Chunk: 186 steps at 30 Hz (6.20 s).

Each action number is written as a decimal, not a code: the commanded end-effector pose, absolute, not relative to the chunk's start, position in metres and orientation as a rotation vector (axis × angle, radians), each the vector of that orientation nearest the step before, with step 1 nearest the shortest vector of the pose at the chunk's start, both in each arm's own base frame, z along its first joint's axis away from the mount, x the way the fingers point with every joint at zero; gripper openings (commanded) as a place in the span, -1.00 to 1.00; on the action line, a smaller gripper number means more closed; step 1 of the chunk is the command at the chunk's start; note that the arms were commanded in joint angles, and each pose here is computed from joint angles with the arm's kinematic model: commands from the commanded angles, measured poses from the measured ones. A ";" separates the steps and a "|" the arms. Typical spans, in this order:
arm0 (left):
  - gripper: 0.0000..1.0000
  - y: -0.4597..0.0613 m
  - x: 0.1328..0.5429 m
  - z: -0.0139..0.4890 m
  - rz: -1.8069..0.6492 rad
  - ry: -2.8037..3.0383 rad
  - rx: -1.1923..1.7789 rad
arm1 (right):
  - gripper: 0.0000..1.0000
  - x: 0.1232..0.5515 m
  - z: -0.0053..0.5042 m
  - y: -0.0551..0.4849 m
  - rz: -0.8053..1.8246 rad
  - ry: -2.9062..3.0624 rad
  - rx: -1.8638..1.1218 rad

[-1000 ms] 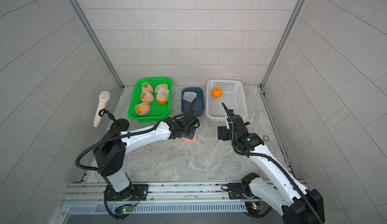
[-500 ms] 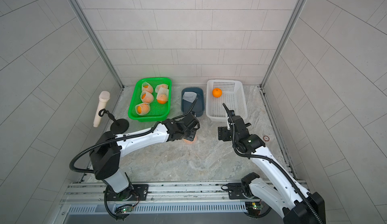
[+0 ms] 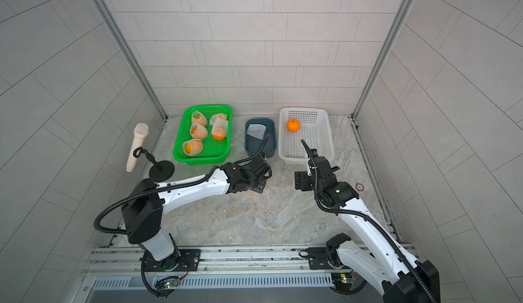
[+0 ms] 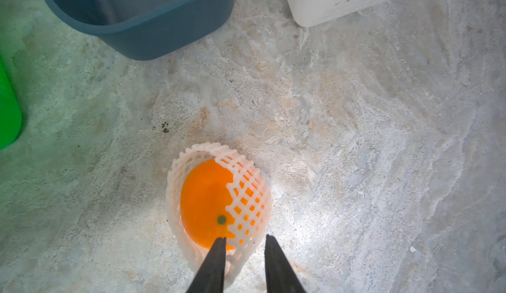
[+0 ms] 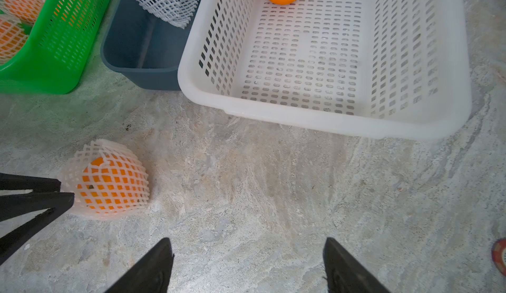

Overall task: Remove foam nets from oranges
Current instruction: Remove the foam net from the orange, then pick up the orange from the center of the board, then place the foam net into the storage box.

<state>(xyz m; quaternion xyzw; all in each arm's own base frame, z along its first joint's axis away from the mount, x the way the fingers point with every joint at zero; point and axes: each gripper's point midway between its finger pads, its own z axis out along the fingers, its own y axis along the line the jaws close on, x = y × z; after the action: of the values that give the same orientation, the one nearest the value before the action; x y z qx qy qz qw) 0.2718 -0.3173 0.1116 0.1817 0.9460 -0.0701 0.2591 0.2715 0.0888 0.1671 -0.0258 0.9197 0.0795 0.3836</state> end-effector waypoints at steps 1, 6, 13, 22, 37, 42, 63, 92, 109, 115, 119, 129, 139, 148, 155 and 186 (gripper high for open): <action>-0.40 -0.309 0.269 0.102 -0.121 2.590 0.483 | 0.75 0.267 0.166 0.084 0.185 2.345 -0.045; -0.45 -0.308 0.269 0.101 -0.108 2.590 0.485 | 0.75 0.267 0.166 0.084 0.186 2.345 -0.045; -0.75 -0.306 0.270 0.113 -0.114 2.566 0.486 | 0.75 0.268 0.167 0.084 0.185 2.342 -0.045; -0.18 -0.304 0.272 0.115 -0.081 2.566 0.495 | 0.75 0.268 0.168 0.085 0.186 2.337 -0.045; -0.17 -0.315 0.272 0.096 -0.085 2.602 0.527 | 0.75 0.267 0.168 0.084 0.183 2.341 -0.043; -0.58 -0.314 0.273 0.105 -0.094 2.584 0.526 | 0.75 0.266 0.168 0.083 0.185 2.338 -0.042; -0.92 -0.301 0.282 0.159 -0.050 2.474 0.519 | 0.75 0.267 0.161 0.090 0.236 2.339 -0.033; -0.92 -0.275 0.306 0.199 0.030 2.349 0.402 | 0.76 0.263 0.123 0.174 0.489 2.320 -0.217; -0.94 -0.194 0.293 0.213 0.024 2.303 0.160 | 0.93 0.278 0.109 0.242 0.367 2.371 -0.447; -0.94 -0.173 0.288 0.207 -0.003 2.317 0.097 | 0.94 0.285 0.099 0.274 0.345 2.393 -0.527; -0.95 -0.163 0.288 0.210 0.006 2.315 0.073 | 0.94 0.290 0.091 0.293 0.344 2.403 -0.574; -0.95 -0.153 0.291 0.224 -0.034 2.297 0.058 | 0.95 0.304 0.065 0.310 0.277 2.445 -0.603; -0.95 -0.159 0.300 0.251 -0.068 2.248 0.074 | 0.73 0.311 0.051 0.307 0.207 2.471 -0.591; -0.95 -0.180 0.320 0.266 -0.124 2.222 0.114 | 0.38 0.308 0.070 0.290 0.183 2.431 -0.561; -0.95 -0.203 0.346 0.281 -0.167 2.180 0.147 | 0.37 0.296 0.092 0.254 0.150 2.427 -0.510; -1.00 -0.293 0.527 0.157 -0.852 2.202 -0.215 | 0.37 0.257 0.142 0.115 0.115 2.402 -0.189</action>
<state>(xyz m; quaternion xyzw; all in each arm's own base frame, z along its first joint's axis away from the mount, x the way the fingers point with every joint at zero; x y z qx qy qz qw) 0.5150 -0.2906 0.1552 -0.0600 0.8743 -0.2984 0.3781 0.2587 0.1186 0.1423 -0.0774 0.9299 0.0469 0.3566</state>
